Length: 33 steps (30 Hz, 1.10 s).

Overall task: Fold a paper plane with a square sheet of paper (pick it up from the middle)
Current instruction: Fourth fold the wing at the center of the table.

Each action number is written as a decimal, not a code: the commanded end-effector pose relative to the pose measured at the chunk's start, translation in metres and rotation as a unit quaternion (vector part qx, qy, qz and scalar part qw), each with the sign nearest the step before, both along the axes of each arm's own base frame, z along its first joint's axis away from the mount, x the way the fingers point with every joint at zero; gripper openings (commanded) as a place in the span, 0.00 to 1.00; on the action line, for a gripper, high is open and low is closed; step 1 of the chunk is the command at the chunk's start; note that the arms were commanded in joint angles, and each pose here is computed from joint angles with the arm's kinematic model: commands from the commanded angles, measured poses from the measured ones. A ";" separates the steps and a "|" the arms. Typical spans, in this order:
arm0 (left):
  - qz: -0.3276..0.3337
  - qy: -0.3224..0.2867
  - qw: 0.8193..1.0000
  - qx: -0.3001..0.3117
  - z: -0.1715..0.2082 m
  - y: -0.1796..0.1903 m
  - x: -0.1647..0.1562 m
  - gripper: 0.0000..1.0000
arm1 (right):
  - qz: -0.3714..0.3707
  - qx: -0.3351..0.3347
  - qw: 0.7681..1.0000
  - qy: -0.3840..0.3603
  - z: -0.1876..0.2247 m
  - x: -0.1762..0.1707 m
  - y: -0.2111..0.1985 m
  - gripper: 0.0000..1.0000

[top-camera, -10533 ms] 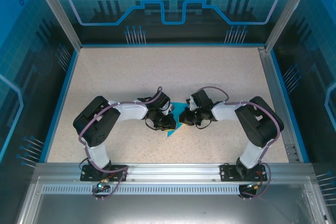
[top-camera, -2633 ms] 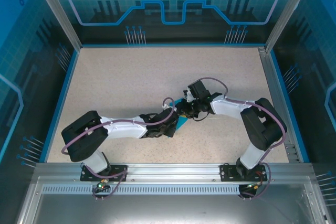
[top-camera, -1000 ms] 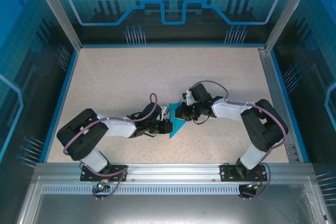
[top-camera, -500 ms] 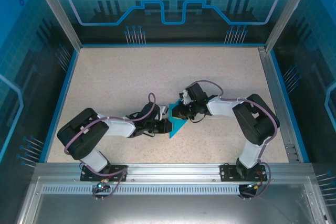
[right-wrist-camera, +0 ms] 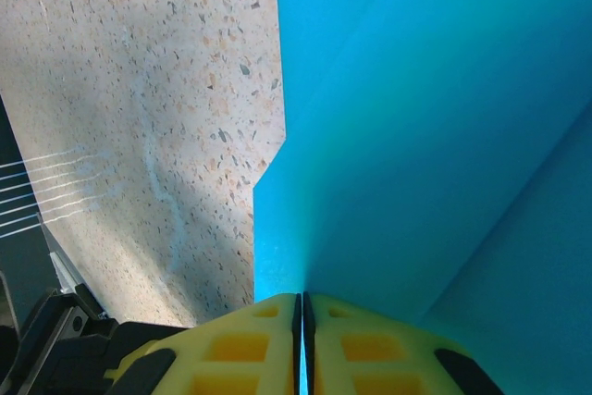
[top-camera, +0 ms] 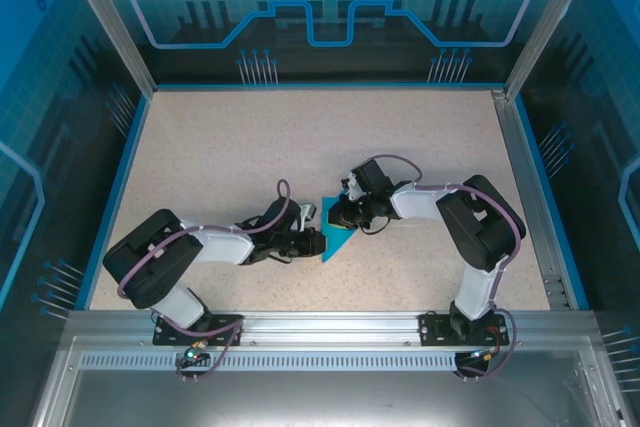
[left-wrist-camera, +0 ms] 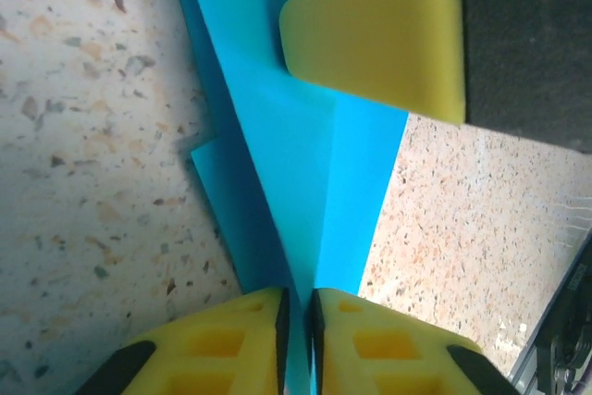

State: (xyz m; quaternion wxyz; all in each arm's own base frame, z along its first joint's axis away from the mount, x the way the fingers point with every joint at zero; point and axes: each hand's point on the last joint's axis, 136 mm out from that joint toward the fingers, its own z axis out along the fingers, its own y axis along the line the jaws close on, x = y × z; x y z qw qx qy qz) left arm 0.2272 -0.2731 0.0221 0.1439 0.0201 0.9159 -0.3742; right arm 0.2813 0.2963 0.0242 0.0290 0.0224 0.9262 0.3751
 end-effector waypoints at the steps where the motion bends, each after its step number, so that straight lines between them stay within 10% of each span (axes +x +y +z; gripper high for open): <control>1: 0.010 0.011 1.000 -0.003 -0.001 0.006 -0.005 0.15 | -0.003 -0.006 1.000 0.005 -0.004 0.003 0.002 0.12; 13: 0.035 0.062 0.997 0.031 -0.024 0.016 -0.011 0.00 | -0.012 -0.017 1.000 0.006 -0.009 0.002 -0.003 0.13; 33: 0.018 0.096 0.995 0.034 -0.029 0.013 -0.021 0.10 | -0.005 -0.056 0.998 0.030 -0.028 -0.007 -0.013 0.13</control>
